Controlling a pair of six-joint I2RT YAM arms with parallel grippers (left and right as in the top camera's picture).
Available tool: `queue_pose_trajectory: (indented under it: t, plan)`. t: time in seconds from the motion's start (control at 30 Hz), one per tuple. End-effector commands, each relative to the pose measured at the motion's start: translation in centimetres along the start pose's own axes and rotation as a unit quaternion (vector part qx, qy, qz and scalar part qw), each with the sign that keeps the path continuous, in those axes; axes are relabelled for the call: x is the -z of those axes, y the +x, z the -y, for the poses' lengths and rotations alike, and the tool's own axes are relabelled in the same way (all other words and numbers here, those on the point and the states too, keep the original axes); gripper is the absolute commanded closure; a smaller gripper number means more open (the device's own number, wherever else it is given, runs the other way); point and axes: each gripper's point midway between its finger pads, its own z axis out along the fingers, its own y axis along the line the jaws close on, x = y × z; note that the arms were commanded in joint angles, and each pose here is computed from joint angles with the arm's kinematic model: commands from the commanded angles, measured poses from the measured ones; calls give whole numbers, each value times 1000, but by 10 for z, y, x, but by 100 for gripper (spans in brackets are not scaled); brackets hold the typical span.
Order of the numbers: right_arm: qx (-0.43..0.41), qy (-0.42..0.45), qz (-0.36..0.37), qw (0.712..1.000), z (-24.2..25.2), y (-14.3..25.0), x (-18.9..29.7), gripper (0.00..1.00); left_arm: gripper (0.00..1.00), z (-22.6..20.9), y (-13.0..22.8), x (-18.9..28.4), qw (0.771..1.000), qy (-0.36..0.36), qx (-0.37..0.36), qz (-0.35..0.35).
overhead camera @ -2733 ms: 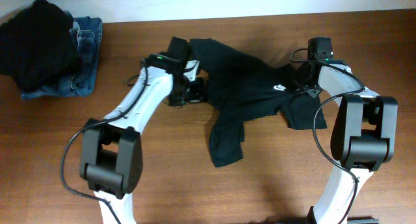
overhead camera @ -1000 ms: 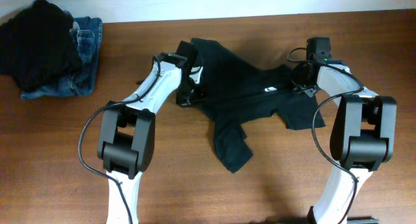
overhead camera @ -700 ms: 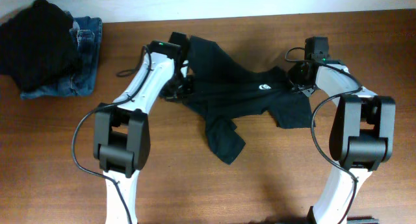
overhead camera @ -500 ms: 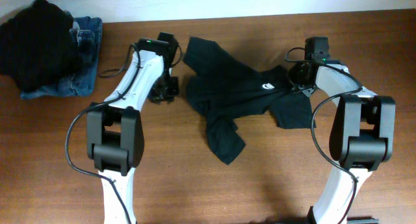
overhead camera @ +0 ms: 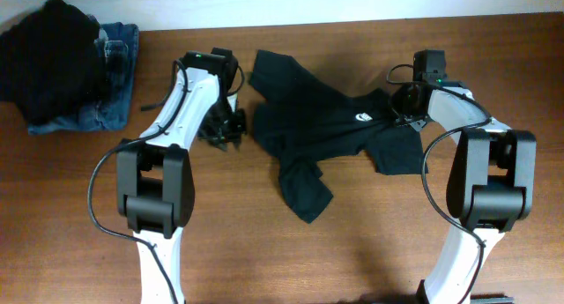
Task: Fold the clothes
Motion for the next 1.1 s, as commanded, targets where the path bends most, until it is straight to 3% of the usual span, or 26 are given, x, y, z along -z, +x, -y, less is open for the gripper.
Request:
queue_pose_trajectory:
  t: [0.0,0.2,0.23,0.27,0.3,0.37,0.7,0.93,1.07]
  plan:
    - [-9,30,4,1000,18,-1,-7,82,69,52,9,1,994,96,-48,-16]
    - [-9,31,3,999,18,0,-7,82,57,70,10,-11,994,99,-48,-9]
    - [-9,31,3,999,18,0,-7,82,42,74,11,-14,993,104,-50,-11]
    - [-9,31,3,999,18,0,-7,82,18,77,13,-16,993,109,-53,-13]
    - [-9,31,3,999,18,0,-7,82,7,81,14,-20,992,115,-55,-15]
    - [-9,32,2,999,18,0,-7,82,1,86,16,-28,990,126,-60,-16]
    - [-9,35,-1,999,20,2,-7,82,1,81,17,-56,990,131,-44,-19]
    - [-8,34,-2,999,19,2,-7,82,1,93,-1,-53,986,156,-59,20]
    - [-6,35,-3,999,18,4,-7,82,11,102,-3,-50,982,178,-65,23]
